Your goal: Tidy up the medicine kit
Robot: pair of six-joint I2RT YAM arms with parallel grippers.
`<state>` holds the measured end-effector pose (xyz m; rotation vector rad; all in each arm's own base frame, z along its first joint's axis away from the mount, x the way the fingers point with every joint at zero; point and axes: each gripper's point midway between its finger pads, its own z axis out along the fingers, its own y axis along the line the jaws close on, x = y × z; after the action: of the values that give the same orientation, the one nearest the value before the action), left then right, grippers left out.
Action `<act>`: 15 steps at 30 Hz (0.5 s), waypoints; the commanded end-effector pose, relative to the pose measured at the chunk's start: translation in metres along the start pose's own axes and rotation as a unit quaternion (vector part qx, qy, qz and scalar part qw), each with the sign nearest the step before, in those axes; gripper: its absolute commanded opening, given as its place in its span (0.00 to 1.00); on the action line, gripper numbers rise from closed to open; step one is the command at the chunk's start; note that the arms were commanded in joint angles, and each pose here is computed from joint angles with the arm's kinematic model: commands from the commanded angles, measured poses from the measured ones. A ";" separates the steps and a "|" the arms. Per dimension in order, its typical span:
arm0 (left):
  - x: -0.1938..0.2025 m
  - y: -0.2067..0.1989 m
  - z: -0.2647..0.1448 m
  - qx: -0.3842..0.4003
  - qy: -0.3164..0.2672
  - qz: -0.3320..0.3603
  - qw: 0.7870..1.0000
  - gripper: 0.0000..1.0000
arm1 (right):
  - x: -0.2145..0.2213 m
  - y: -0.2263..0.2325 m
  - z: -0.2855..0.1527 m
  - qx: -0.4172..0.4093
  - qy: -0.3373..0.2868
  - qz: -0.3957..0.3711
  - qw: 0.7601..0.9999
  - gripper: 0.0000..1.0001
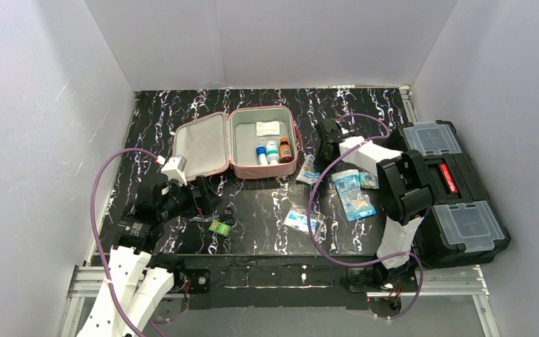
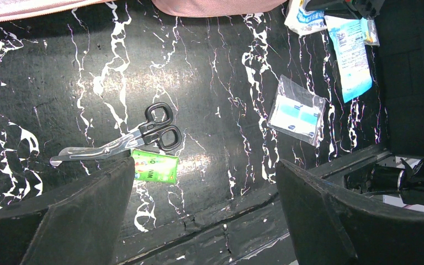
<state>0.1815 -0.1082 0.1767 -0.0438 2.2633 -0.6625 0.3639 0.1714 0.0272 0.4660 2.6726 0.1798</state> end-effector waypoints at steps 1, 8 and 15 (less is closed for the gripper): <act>0.002 -0.001 -0.001 0.003 0.003 0.002 1.000 1.00 | 0.017 -0.023 0.016 0.043 0.028 -0.031 0.998 0.10; 0.002 -0.001 -0.001 0.003 0.004 0.002 1.000 1.00 | 0.012 -0.011 0.002 0.002 0.014 -0.029 0.999 0.01; 0.002 -0.001 -0.002 0.004 0.002 0.002 1.000 0.99 | -0.015 -0.002 -0.045 -0.021 -0.035 -0.037 0.998 0.01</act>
<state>0.1815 -0.1082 0.1768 -0.0437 2.2629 -0.6625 0.3562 0.1692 0.0353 0.3952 2.6708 0.1977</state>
